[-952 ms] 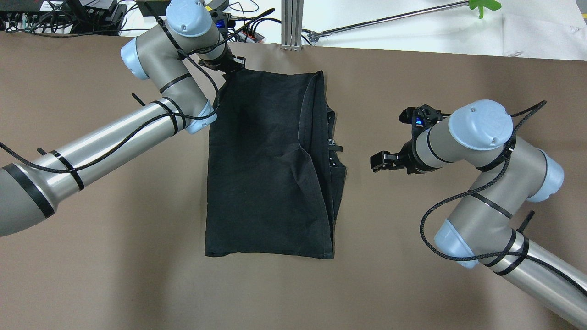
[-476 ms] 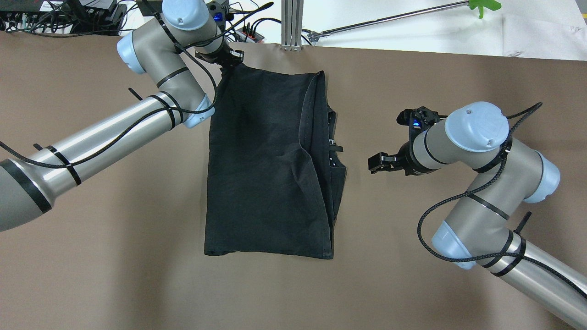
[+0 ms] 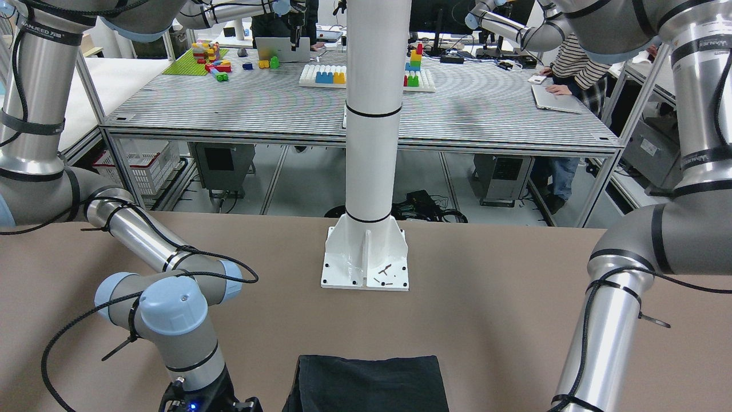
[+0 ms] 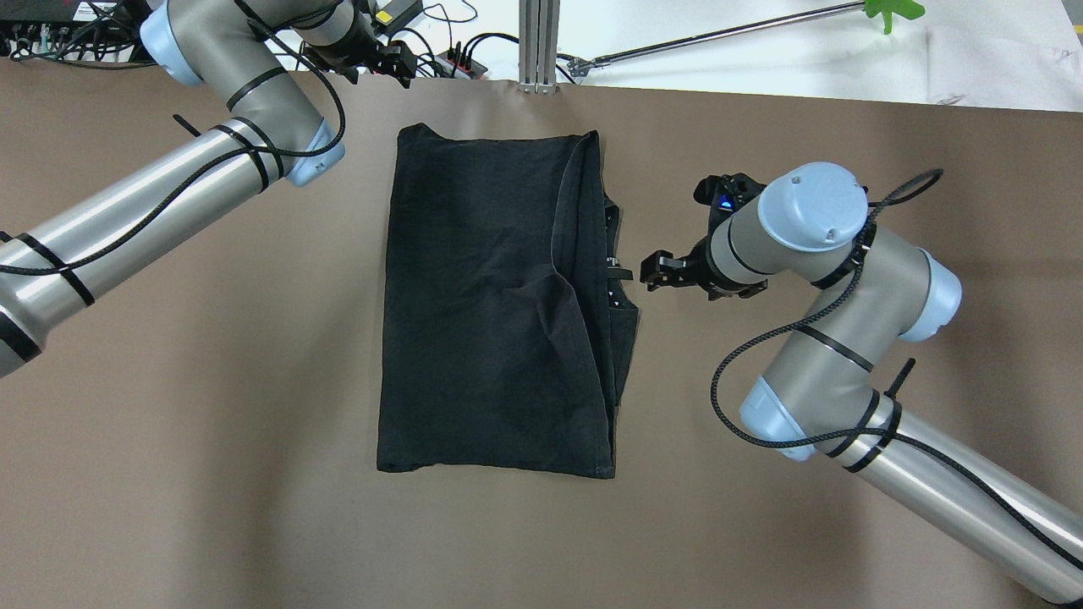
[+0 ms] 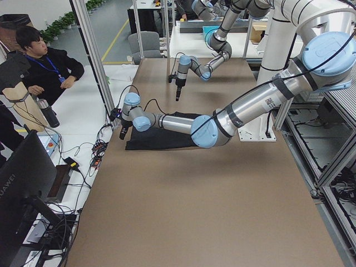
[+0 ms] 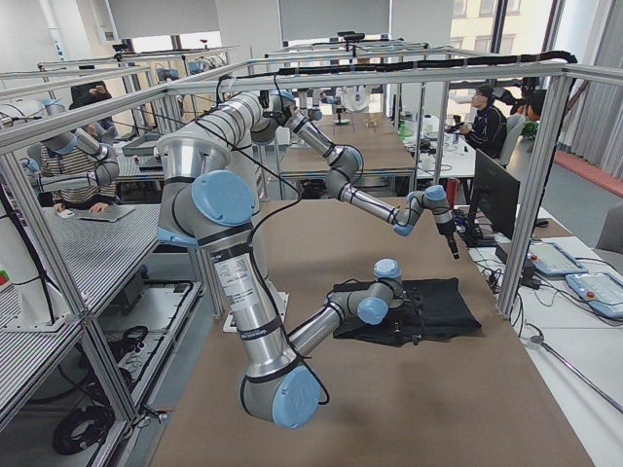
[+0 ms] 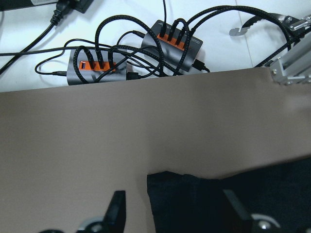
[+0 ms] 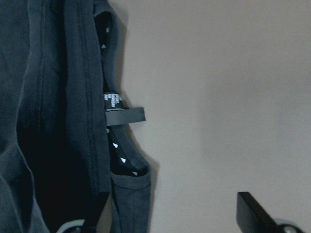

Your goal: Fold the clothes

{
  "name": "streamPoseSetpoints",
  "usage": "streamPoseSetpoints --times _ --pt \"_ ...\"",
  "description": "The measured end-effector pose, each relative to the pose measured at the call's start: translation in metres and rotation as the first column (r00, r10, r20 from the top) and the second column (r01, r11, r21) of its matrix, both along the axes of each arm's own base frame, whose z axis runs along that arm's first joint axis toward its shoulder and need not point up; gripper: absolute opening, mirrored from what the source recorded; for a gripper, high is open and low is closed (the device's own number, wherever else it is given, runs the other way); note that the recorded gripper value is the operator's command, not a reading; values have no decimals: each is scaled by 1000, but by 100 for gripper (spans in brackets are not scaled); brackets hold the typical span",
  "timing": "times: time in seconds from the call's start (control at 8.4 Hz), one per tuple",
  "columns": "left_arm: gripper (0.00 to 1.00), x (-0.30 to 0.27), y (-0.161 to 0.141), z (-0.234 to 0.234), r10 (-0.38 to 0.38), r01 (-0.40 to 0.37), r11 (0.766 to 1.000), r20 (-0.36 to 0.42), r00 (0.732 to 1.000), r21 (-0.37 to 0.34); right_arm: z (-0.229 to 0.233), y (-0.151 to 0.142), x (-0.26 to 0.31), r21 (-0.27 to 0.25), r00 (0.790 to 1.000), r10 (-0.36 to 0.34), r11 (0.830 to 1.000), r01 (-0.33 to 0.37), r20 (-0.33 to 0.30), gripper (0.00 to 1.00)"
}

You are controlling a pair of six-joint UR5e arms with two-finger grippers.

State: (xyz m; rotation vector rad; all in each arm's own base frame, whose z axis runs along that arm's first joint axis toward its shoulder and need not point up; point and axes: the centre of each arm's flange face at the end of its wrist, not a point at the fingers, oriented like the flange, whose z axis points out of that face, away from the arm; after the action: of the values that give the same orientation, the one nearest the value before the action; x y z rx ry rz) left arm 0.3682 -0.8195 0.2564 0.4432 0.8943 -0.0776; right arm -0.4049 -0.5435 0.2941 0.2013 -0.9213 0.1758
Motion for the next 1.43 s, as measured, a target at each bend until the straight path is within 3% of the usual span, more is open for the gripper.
streamPoseSetpoints --times 0.36,0.71,0.83,1.31,1.43 --pt "94 -9 4 6 12 -12 1000 -11 1000 -6 -48 -22 -42 -65 997 54 997 -51 47 68" --pt "94 -10 5 7 13 -13 1000 -12 1000 -7 -67 -5 -88 -65 997 51 997 -47 62 33" --pt "94 -10 5 8 13 -13 1000 -11 1000 -7 -70 3 -99 -63 997 41 997 -37 64 28" --pt "94 -12 9 13 12 -12 1000 -13 1000 -5 -71 22 -119 -54 998 13 998 -10 62 28" --pt "94 -14 11 17 12 -12 1000 -14 1000 -4 -69 23 -119 -52 998 9 999 -6 59 36"
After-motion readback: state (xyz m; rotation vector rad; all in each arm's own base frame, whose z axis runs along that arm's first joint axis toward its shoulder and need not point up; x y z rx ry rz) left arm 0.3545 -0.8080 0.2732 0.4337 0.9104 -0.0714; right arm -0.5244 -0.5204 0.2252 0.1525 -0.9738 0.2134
